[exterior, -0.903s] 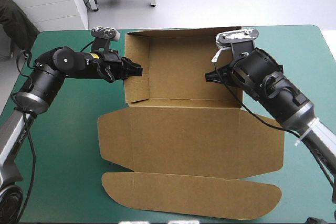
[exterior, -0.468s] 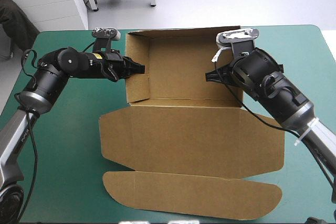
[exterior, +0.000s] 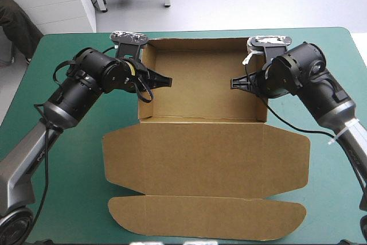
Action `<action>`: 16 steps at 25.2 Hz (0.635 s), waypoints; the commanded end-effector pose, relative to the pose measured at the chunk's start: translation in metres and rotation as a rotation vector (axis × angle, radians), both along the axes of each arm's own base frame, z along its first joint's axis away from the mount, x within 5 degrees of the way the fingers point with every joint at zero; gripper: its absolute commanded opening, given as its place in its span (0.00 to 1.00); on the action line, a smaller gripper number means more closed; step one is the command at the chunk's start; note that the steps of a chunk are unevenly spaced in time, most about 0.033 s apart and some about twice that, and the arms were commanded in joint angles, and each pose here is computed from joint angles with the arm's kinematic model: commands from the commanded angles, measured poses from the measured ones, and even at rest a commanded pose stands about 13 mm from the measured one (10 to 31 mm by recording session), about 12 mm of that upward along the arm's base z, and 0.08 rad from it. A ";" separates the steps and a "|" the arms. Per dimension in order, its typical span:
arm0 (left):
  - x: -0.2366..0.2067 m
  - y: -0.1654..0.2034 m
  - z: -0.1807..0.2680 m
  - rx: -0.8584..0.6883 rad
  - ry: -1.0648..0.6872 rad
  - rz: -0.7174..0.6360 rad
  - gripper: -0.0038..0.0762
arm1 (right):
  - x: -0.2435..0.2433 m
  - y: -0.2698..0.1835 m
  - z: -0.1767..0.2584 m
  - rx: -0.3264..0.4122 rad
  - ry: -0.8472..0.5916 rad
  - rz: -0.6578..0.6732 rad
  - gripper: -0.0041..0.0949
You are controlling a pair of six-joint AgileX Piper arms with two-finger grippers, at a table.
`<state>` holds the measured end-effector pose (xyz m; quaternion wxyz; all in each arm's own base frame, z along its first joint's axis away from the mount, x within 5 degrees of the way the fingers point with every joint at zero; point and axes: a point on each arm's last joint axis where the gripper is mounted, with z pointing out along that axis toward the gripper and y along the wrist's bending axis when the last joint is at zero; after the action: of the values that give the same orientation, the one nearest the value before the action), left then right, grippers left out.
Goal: Fold the box
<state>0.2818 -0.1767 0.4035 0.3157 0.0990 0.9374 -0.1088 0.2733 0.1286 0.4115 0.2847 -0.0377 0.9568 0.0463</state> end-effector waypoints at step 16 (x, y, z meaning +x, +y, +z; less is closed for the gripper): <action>0.045 -0.022 -0.061 0.202 0.128 0.037 0.04 | 0.066 0.008 -0.077 -0.054 0.244 0.065 0.04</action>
<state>0.3276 -0.2012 0.3202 0.1959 0.0826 0.9769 -0.0225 0.3419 0.1425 0.3156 0.1428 -0.0571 0.9877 0.0275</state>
